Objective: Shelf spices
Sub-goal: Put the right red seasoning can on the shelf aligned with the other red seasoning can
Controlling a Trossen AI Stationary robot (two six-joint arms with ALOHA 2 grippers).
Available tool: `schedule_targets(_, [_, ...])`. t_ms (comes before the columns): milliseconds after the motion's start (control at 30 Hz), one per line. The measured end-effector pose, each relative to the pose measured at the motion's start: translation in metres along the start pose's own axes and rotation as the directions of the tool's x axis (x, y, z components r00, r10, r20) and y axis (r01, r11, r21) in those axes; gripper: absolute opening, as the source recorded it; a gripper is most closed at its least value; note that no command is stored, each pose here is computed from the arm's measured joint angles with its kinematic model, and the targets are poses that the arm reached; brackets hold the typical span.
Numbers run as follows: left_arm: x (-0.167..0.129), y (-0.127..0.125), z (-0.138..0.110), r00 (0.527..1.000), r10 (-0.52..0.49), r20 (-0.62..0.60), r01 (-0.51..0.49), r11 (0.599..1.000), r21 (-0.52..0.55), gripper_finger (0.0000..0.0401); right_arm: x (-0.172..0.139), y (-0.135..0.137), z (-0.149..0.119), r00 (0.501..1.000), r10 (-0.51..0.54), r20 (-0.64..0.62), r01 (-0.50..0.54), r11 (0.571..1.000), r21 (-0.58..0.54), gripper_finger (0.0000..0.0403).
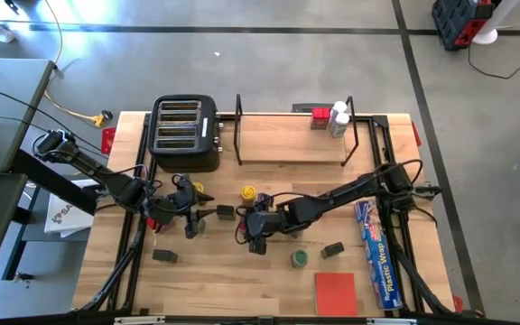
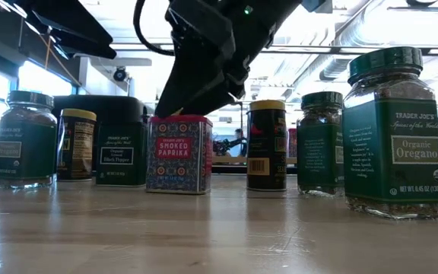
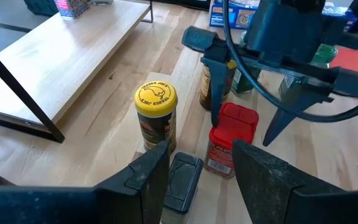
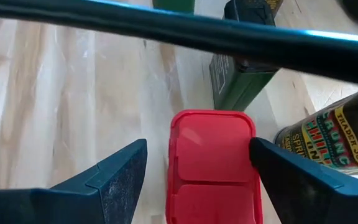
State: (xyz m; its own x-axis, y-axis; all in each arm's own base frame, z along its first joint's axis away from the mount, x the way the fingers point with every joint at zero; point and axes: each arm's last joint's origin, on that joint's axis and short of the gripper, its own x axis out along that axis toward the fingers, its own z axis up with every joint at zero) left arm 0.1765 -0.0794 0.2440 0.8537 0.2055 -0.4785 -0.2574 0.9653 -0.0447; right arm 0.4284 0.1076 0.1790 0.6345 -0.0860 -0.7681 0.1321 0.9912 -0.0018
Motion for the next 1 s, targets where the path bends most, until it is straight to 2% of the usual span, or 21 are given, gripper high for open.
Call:
schedule_targets(267, [0.000, 0.000, 0.000, 1.000, -0.002, 0.002, 0.002, 1.000, -0.003, 0.0168, -0.010, 0.000, 0.004, 1.000, 0.022, 0.017, -0.021, 1.000, -0.023, 0.0291])
schedule_targets(467, [0.000, 0.000, 0.000, 1.000, -0.002, 0.003, 0.002, 1.000, -0.004, 0.0168, -0.022, -0.003, 0.010, 0.998, -0.045, 0.053, 0.045, 0.999, -0.008, 0.0291])
schedule_targets(833, [0.000, 0.000, 0.000, 1.000, -0.002, 0.003, 0.003, 1.000, -0.004, 0.0168, 0.004, 0.000, -0.007, 0.999, -0.014, -0.043, 0.013, 1.000, -0.008, 0.0291])
schedule_targets(1000, [0.000, 0.000, 0.000, 1.000, -0.003, 0.003, 0.003, 1.000, -0.004, 0.0168, 0.006, 0.000, -0.007, 0.999, -0.014, -0.039, 0.014, 1.000, -0.007, 0.0291])
